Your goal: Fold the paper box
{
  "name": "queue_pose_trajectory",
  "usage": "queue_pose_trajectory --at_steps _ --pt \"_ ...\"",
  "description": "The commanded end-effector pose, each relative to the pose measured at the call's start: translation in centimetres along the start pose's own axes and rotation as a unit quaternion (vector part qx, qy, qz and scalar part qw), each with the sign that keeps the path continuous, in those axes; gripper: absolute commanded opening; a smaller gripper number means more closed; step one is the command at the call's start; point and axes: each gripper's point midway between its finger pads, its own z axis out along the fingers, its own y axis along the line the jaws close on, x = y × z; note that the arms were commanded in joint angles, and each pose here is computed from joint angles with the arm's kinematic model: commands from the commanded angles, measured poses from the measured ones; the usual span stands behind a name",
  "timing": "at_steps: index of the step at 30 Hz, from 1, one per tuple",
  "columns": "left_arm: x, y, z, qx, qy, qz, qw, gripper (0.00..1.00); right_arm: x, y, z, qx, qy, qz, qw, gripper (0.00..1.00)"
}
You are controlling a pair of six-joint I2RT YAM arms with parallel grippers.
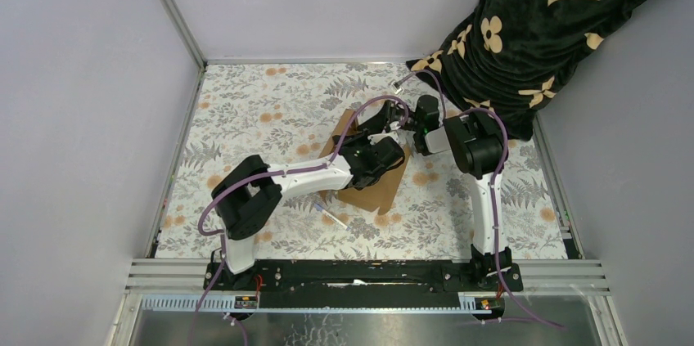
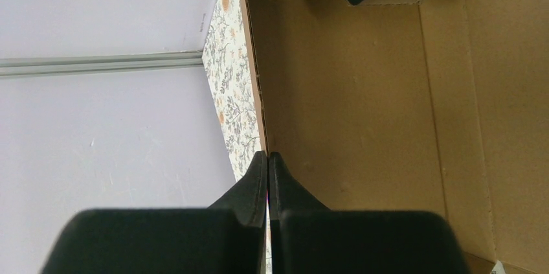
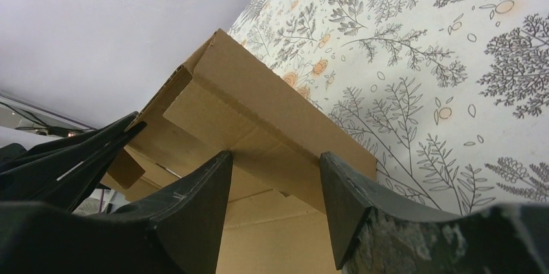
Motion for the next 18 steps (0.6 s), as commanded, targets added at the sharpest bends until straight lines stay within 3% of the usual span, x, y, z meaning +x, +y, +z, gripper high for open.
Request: queue_pose_trajectory --at_steps 1,18 --pt "-1.34 -3.29 -0.12 0.083 -0.040 -0.017 0.996 0.00 -0.62 0.91 1.62 -0.021 0.019 -0.038 0.999 0.60" --pt "-1.76 -3.42 -0.59 0.125 -0.061 -0.025 0.990 0.00 -0.89 1.63 2.07 -0.064 0.035 -0.043 0.996 0.61"
